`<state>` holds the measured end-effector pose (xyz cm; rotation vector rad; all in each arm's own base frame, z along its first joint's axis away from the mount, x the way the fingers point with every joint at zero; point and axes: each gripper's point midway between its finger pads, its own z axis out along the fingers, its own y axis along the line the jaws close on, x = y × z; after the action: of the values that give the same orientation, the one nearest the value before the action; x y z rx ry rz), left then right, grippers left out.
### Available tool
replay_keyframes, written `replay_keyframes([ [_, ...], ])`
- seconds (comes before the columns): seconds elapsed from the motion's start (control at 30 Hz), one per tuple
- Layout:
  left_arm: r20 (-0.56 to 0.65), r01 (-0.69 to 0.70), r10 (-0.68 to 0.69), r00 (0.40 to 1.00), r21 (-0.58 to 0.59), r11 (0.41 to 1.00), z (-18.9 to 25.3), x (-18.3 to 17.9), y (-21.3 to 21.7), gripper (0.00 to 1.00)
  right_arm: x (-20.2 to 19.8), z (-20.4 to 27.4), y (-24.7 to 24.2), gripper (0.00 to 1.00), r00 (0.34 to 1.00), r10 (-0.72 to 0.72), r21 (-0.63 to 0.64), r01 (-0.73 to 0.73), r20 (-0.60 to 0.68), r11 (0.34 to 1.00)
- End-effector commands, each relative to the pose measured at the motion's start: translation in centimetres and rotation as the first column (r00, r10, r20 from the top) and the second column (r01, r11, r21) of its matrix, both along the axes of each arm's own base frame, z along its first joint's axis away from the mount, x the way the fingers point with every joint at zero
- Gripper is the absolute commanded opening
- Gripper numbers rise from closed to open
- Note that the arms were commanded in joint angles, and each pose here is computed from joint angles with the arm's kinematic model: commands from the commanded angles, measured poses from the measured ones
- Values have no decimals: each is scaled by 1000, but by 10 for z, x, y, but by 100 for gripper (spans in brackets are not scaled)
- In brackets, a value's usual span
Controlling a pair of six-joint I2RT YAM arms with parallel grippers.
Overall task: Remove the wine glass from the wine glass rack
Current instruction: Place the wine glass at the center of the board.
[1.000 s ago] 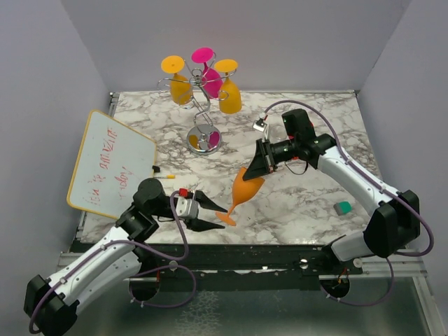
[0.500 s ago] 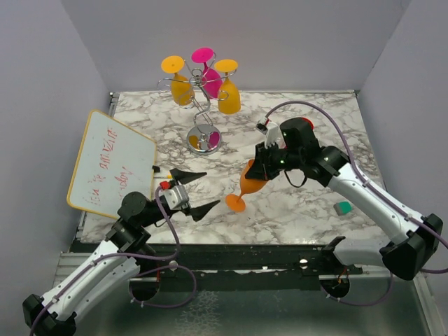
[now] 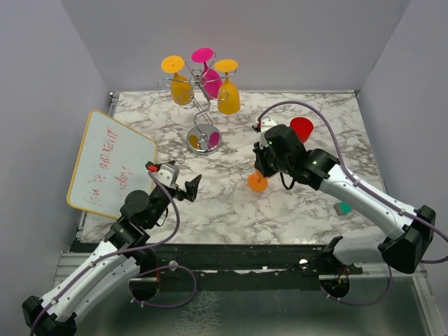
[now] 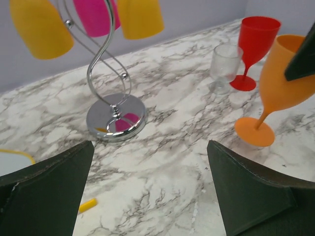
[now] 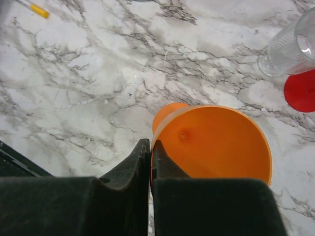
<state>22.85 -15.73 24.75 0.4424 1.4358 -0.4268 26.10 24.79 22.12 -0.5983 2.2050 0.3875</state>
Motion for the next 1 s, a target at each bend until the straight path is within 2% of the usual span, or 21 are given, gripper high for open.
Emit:
replay_keyframes([
  [0.0, -73, -154, 157, 985, 37, 987, -11, 13, 23, 99, 18, -1, -8, 1, 996, -52, -78, 58, 67, 995],
  [0.17, -94, -122, 125, 988, 31, 992, -13, 13, 16, 99, 34, -4, -1, 1, 994, -66, -103, 75, 84, 992],
  [0.6, -94, -197, 200, 975, 33, 980, -15, 13, 32, 99, 84, -37, 9, 0, 980, -155, -275, 185, 124, 944],
  [0.97, -100, -207, 210, 973, 35, 978, -17, 14, 33, 99, 111, -35, 22, 1, 957, -224, -201, 259, 183, 945],
])
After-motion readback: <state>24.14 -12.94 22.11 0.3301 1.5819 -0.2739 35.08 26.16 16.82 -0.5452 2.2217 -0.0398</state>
